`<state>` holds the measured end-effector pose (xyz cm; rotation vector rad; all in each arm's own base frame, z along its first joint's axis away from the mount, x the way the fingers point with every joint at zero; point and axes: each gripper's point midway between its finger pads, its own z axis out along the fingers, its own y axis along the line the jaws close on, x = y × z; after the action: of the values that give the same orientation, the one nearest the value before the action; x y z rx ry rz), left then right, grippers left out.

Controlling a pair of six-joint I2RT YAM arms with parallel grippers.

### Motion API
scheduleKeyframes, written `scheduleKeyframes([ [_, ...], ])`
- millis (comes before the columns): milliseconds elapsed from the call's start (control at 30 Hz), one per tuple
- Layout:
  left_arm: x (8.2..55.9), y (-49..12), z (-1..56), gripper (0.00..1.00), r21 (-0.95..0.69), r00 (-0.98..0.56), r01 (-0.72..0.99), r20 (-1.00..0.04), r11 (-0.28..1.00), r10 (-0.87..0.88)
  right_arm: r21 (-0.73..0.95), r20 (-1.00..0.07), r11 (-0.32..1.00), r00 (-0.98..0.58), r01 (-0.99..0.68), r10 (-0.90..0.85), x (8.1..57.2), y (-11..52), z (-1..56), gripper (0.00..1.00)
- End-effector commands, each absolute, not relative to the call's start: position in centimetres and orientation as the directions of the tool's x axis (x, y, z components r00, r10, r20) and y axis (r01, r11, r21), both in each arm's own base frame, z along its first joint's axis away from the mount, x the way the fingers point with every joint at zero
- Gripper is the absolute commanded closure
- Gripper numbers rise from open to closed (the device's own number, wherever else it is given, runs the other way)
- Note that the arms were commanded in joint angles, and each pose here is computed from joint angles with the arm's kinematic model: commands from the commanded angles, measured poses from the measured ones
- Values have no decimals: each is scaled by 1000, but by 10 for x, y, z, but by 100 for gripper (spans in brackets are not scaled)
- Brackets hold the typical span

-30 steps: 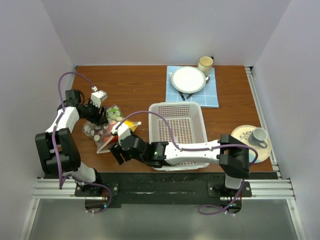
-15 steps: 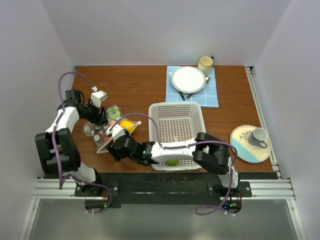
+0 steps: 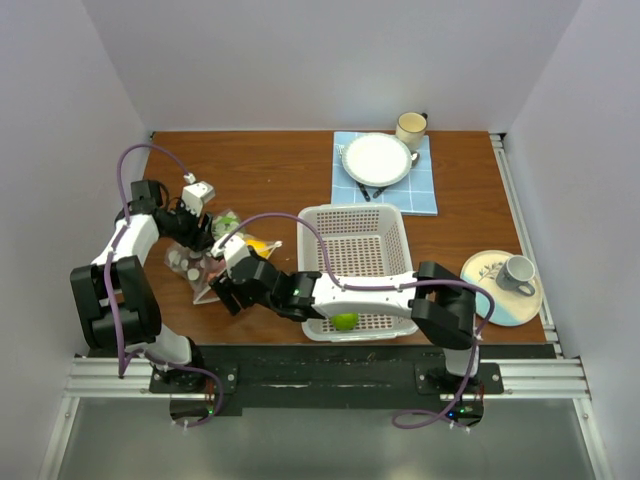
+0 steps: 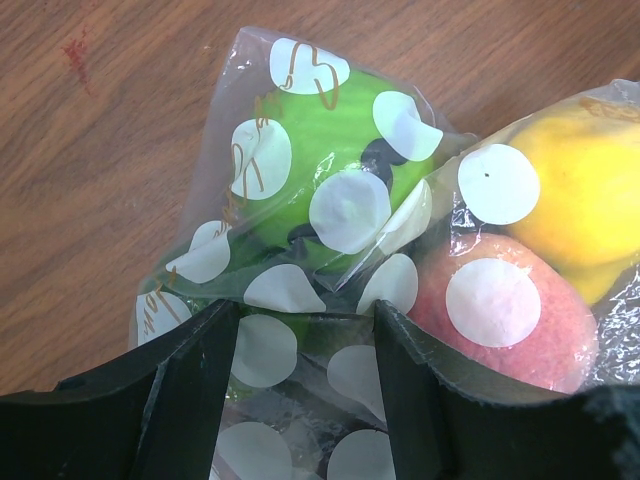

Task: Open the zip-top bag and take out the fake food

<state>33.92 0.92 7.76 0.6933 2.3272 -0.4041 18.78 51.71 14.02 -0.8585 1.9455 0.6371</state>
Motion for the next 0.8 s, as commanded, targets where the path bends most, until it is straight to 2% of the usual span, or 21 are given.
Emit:
scheduleKeyframes([
  [0, 322, 14, 58, 38, -113, -688, 565, -612, 818, 391, 114, -891, 613, -354, -782, -286, 182, 514, 170, 27],
  [467, 320, 13, 63, 39, -109, -683, 567, -617, 816, 392, 43, -904, 654, -308, -755, -297, 212, 539, 142, 25],
  [533, 319, 12, 63, 39, -114, -684, 569, -614, 814, 393, 20, -905, 663, -295, -748, -306, 221, 544, 138, 22],
  [567, 318, 12, 65, 39, -111, -681, 573, -616, 812, 396, 8, -915, 681, -280, -733, -290, 228, 546, 144, 17],
  [700, 306, 8, 62, 38, -122, -679, 595, -604, 794, 417, -25, -932, 699, -236, -715, -275, 245, 551, 150, 15],
  [767, 297, 7, 55, 37, -122, -679, 616, -583, 778, 446, -23, -940, 708, -226, -706, -256, 253, 553, 155, 10],
])
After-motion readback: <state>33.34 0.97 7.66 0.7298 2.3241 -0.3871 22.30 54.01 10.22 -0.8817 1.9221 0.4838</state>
